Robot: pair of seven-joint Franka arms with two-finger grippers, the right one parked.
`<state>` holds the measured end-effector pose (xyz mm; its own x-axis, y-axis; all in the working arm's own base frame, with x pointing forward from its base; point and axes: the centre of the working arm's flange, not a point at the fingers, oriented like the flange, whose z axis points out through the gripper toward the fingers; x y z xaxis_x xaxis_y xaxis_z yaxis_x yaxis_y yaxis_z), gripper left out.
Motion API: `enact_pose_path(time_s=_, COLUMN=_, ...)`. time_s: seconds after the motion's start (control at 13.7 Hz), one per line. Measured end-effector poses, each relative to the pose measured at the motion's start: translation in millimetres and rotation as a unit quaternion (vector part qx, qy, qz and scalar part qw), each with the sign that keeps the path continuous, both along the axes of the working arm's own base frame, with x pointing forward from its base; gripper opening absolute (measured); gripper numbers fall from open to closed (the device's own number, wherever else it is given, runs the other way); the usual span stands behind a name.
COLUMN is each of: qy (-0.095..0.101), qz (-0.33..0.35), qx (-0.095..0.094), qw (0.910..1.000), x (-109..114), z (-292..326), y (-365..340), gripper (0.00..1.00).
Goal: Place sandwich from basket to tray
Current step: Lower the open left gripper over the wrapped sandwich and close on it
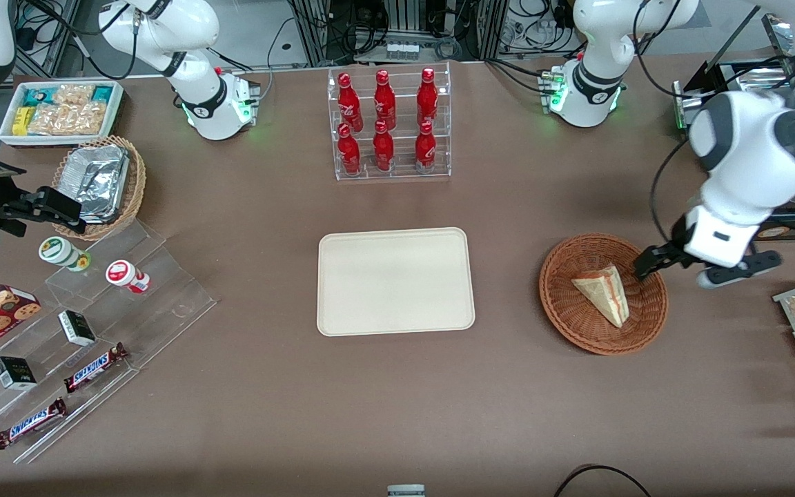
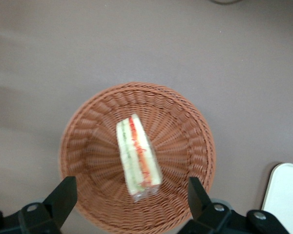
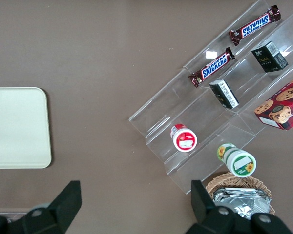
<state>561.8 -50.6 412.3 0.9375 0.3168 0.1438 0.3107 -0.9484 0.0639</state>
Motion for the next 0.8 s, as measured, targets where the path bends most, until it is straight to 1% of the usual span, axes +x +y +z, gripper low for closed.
enact_pose_path(time_s=0.15, qy=-0.002, qz=0.02, qx=-0.008, qw=0.9998, x=3, z=-24, y=-14, gripper=1.0)
enact_pose_path(time_s=0.22, qy=0.001, qz=0.028, qx=-0.01, qw=0.9996, x=5, z=-38, y=-18, gripper=1.0)
enact_pose_path(time_s=0.37, qy=0.015, qz=0.036, qx=-0.012, qw=0.9992, x=6, z=-63, y=-20, gripper=1.0)
enact_pose_path(time_s=0.51, qy=0.022, qz=0.045, qx=-0.013, qw=0.9987, x=4, z=-84, y=-19, gripper=1.0)
enact_pose_path(time_s=0.8, qy=0.044, qz=0.053, qx=-0.012, qw=0.9976, x=-3, z=-110, y=-15, gripper=1.0)
